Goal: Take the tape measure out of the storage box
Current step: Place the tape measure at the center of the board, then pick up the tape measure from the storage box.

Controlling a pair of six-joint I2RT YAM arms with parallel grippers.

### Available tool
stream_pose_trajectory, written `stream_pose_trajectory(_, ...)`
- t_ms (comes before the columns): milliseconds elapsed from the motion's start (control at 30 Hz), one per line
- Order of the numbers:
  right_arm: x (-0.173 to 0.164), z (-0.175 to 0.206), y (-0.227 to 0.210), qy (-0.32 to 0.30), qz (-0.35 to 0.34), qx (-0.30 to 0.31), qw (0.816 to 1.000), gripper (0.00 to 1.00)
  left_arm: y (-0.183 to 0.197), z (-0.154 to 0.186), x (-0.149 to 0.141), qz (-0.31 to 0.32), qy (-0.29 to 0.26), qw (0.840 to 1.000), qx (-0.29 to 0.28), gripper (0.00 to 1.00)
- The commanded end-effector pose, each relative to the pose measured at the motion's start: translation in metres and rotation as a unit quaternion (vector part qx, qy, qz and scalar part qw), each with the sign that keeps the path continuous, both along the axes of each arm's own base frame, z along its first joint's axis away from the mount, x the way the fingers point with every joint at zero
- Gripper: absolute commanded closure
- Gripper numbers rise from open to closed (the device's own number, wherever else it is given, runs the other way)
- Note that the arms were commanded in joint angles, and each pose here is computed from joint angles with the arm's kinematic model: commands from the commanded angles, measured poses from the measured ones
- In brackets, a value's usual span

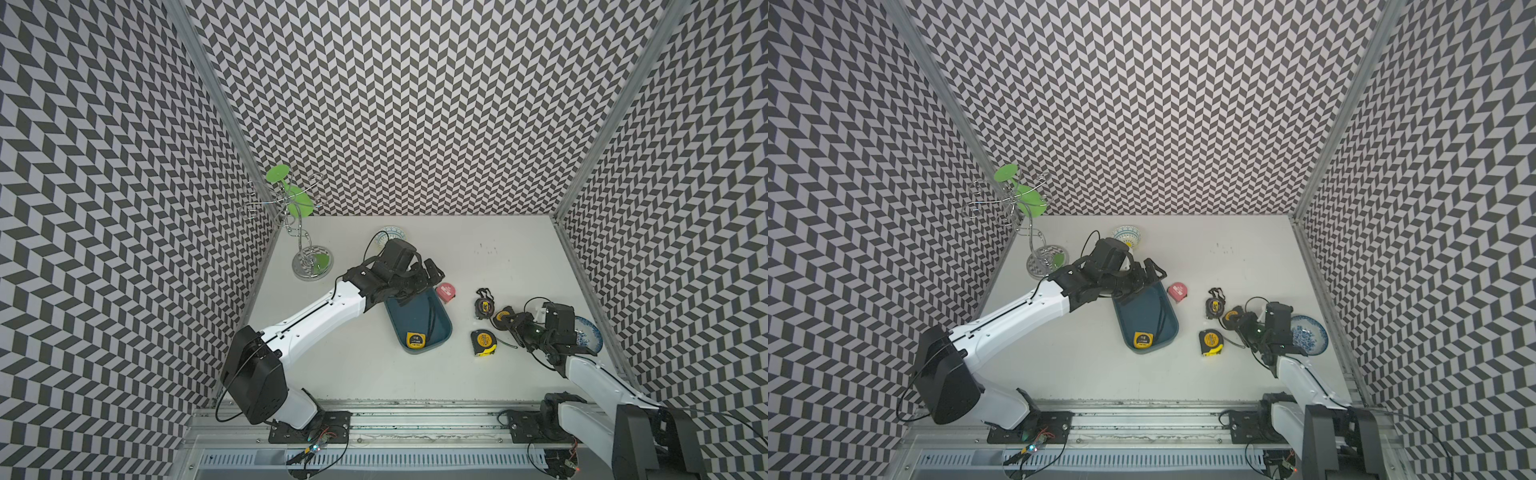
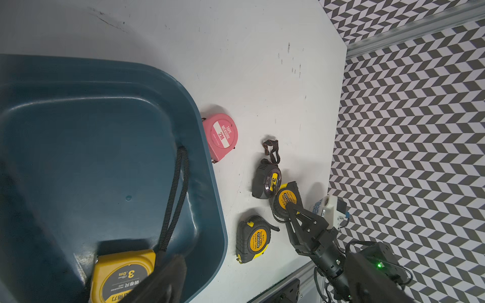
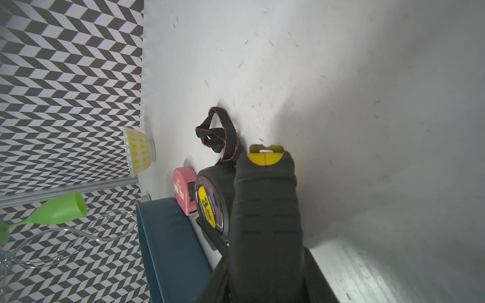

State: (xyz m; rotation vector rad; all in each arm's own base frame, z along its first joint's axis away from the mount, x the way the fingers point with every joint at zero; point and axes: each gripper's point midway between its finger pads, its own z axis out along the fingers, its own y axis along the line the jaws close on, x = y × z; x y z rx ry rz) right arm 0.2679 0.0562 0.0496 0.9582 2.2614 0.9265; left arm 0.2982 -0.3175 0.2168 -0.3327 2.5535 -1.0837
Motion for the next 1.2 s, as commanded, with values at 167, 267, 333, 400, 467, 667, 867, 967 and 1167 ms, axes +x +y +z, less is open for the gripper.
stream_pose_trajectory(167,-0.002,0.011,0.001,-0.015,0.019,-0.014,1.0,0.39,0.007,0.0,-0.006,-0.012,-0.013,1.0,0.013,0.0)
stream_pose_trajectory(267,-0.006,0.011,-0.001,-0.006,0.02,-0.021,1.0,0.34,0.008,-0.004,-0.008,-0.014,-0.01,1.0,0.017,0.0)
stream_pose_trajectory(333,-0.009,0.01,-0.001,0.002,0.021,-0.027,0.999,0.32,0.008,-0.006,-0.009,-0.017,-0.008,1.0,0.02,0.0)
stream_pose_trajectory(400,-0.011,0.011,-0.002,0.008,0.02,-0.032,0.999,0.29,0.009,-0.009,-0.01,-0.022,-0.008,0.999,0.026,0.0)
stream_pose_trajectory(467,-0.013,0.011,-0.003,0.012,0.023,-0.036,0.999,0.27,0.009,-0.013,-0.011,-0.031,-0.007,0.999,0.037,0.0)
stream_pose_trajectory(667,-0.015,0.024,-0.003,0.011,0.032,-0.058,0.998,0.18,0.012,-0.033,-0.014,-0.082,-0.014,0.99,0.11,0.0)
stream_pose_trajectory(867,-0.012,0.044,-0.002,-0.005,0.037,-0.071,0.997,0.1,0.019,-0.059,-0.021,-0.161,-0.031,0.963,0.213,0.0)
stream_pose_trajectory(967,-0.011,0.05,-0.001,-0.011,0.041,-0.075,0.996,0.07,0.026,-0.074,-0.028,-0.188,-0.028,0.944,0.271,0.0)
stream_pose_trajectory(1167,-0.01,0.062,0.005,-0.019,0.052,-0.072,0.996,0.0,0.033,-0.094,-0.043,-0.225,-0.019,0.906,0.358,0.0)
